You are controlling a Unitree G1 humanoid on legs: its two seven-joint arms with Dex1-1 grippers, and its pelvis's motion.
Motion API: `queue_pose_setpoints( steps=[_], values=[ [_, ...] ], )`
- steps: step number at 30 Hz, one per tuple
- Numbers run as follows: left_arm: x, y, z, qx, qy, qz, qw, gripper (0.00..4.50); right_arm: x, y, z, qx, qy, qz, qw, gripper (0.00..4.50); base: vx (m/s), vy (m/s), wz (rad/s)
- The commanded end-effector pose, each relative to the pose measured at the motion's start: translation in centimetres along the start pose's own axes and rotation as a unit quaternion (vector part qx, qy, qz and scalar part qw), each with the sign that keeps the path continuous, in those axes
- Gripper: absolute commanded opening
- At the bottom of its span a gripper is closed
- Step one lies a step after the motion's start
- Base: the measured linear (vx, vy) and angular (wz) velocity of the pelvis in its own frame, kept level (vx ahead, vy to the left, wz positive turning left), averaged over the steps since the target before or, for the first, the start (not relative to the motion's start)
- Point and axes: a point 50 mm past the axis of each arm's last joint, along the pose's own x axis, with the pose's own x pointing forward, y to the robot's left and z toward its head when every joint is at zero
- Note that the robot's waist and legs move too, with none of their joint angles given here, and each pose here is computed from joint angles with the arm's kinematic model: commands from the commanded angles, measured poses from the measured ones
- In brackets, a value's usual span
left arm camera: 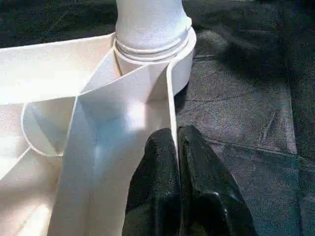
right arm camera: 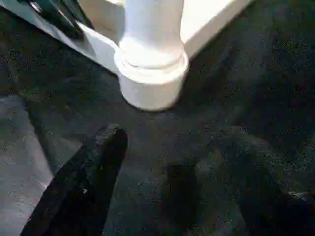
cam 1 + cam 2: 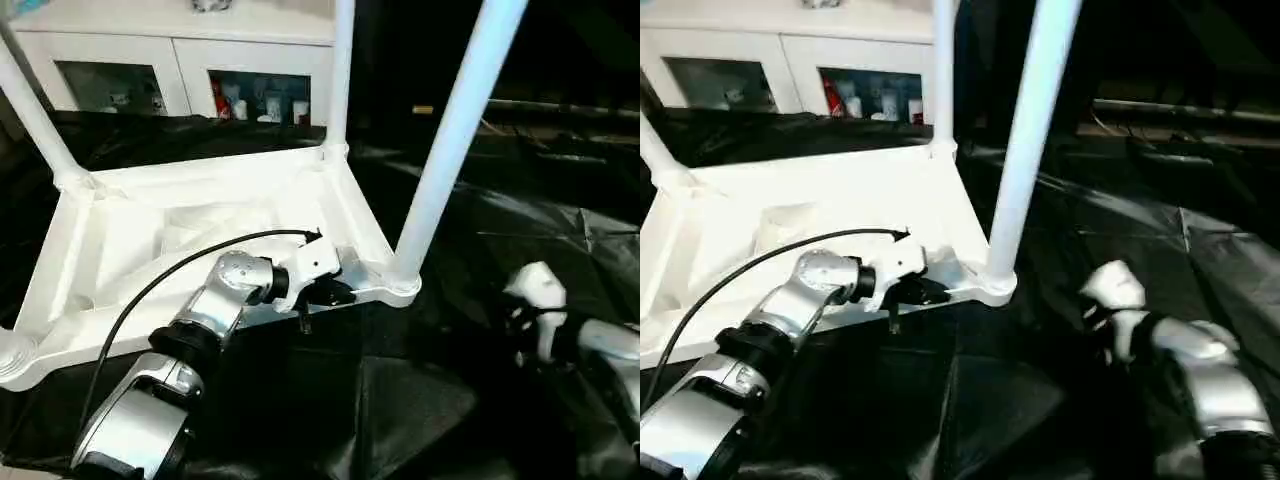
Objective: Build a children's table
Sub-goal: Rotate table base
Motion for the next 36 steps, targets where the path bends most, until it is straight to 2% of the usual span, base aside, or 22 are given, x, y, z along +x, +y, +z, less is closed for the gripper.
queue_pose_setpoints(
  steps=[1,5,8,11,12,16,21,23,27,29,30,32,34,36],
  values=[
    [0.4,-1.2,-1.4,-0.02,0.002,-0.027,0.999,0.0,0.3,0.8,0.8,0.001,-0.02,0.03,0.999,3.27,0.0,0.0,0.0],
    [0.4,-1.3,-1.4,-0.017,0.0,-0.031,0.999,0.0,0.7,1.6,0.9,0.008,-0.027,0.054,0.998,3.27,0.0,0.0,0.0],
    [0.4,-1.2,-1.3,-0.012,-0.007,-0.019,1.0,0.0,1.6,2.8,1.0,0.016,-0.035,0.085,0.996,3.27,0.0,0.0,0.0],
    [0.3,-1.1,-0.8,-0.039,-0.037,-0.016,0.998,0.0,2.4,3.6,1.4,0.021,-0.047,0.102,0.993,3.27,0.0,0.0,0.0],
    [0.0,-1.1,-0.4,-0.055,-0.05,-0.024,0.997,0.45,3.0,4.1,1.6,0.025,-0.054,0.111,0.992,3.34,0.0,0.0,0.0],
    [-1.0,-0.9,0.3,-0.072,-0.087,-0.01,0.994,0.69,4.9,4.9,2.0,0.032,-0.072,0.1,0.992,3.34,0.0,0.0,0.0],
    [-4.3,-0.6,0.1,-0.092,-0.1,0.043,0.99,1.13,8.4,5.3,2.6,0.078,-0.107,0.057,0.99,3.34,0.0,0.0,0.0],
    [-4.8,-0.6,-0.1,-0.096,-0.1,0.051,0.989,1.25,8.8,5.5,2.7,0.081,-0.108,0.057,0.989,3.34,0.0,0.0,0.0],
    [-7.8,-1.8,-1.1,-0.118,-0.105,0.106,0.982,1.56,11.1,6.1,3.5,0.103,-0.136,0.031,0.985,3.34,0.0,0.0,0.0],
    [-8.3,-2.1,-1.2,-0.123,-0.108,0.118,0.979,1.7,11.5,6.0,3.7,0.11,-0.143,0.015,0.984,3.34,0.0,0.0,0.0],
    [-9.6,-2.8,-1.6,-0.129,-0.118,0.157,0.972,1.81,12.1,5.5,3.9,0.125,-0.154,-0.03,0.98,3.34,0.0,0.0,0.0],
    [-10.0,-3.1,-1.7,-0.132,-0.12,0.168,0.97,1.98,12.4,5.3,4.0,0.129,-0.156,-0.048,0.978,3.34,0.0,0.0,0.0],
    [-10.7,-4.0,-2.2,-0.141,-0.118,0.184,0.966,2.15,12.6,4.4,4.1,0.148,-0.165,-0.1,0.97,3.34,0.0,0.0,0.0],
    [-11.6,-5.5,-3.3,-0.165,-0.104,0.193,0.962,2.32,12.7,2.6,3.9,0.171,-0.162,-0.194,0.952,3.34,0.0,0.0,0.0]
  ],
)
